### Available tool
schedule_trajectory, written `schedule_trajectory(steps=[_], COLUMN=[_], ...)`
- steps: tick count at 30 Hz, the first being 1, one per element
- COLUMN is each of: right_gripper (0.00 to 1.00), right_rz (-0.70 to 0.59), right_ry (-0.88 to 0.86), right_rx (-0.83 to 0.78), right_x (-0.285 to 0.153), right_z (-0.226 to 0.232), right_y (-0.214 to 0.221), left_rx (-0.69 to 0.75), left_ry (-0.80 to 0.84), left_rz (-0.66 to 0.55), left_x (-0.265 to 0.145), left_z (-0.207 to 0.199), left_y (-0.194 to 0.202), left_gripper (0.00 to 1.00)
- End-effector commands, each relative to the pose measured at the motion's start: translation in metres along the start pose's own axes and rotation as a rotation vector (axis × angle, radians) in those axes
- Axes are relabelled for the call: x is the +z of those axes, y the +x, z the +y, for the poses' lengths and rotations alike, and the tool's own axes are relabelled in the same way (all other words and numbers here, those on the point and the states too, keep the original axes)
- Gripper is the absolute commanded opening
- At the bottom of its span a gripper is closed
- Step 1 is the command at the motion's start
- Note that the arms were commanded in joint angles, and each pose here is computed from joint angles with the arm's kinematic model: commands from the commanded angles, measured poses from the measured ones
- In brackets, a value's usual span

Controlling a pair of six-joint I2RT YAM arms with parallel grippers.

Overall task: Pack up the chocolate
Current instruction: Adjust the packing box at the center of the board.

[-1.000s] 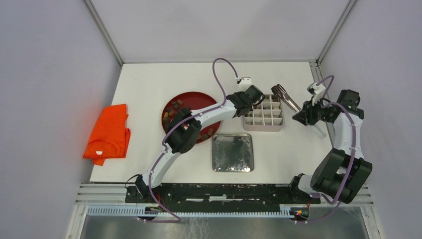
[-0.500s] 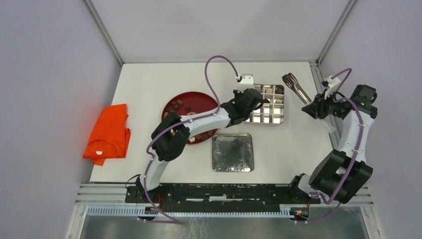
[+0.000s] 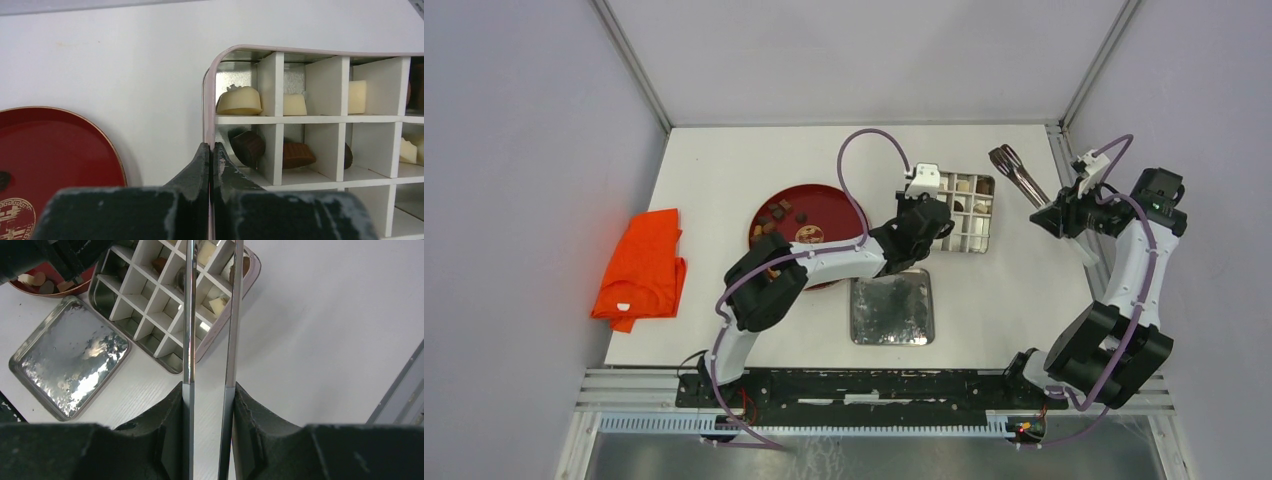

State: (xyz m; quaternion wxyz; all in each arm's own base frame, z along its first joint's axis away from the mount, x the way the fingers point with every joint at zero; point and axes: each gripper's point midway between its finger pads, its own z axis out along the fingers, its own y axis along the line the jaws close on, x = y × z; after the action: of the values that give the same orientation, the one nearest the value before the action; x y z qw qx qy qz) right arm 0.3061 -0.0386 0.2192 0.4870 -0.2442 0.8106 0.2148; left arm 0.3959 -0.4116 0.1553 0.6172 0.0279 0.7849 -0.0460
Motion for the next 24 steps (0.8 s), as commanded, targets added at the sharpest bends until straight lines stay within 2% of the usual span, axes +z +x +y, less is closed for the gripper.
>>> schedule_trajectory(steps=[1, 15, 21, 24], right_gripper=[0.0, 0.0, 0.0, 0.0], right_rz=[-0.055, -0.057, -0.037, -0.016], right_ry=[-0.015, -0.03, -0.06, -0.065], right_rx=[-0.074, -0.078, -0.099, -0.1], right_x=[-0.006, -0.008, -0.008, -0.007], right_z=[0.003, 0.006, 0.013, 0.015], right_y=[-0.023, -0.024, -0.016, -0.009], left_rx=[-0.168, -0.173, -0.169, -0.179], left_ry=[-0.038, -0.049, -0.025, -0.03], left_rz=[-0.231, -0.287, -0.182, -0.086], left_x=[-0.026, -0.029, -0.014, 0.001], left_z=[-0.001, -0.001, -0.019, -0.024], left_y=[-0.083, -0.084, -0.057, -0.032], left_gripper=[0.02, 0.02, 0.02, 0.02])
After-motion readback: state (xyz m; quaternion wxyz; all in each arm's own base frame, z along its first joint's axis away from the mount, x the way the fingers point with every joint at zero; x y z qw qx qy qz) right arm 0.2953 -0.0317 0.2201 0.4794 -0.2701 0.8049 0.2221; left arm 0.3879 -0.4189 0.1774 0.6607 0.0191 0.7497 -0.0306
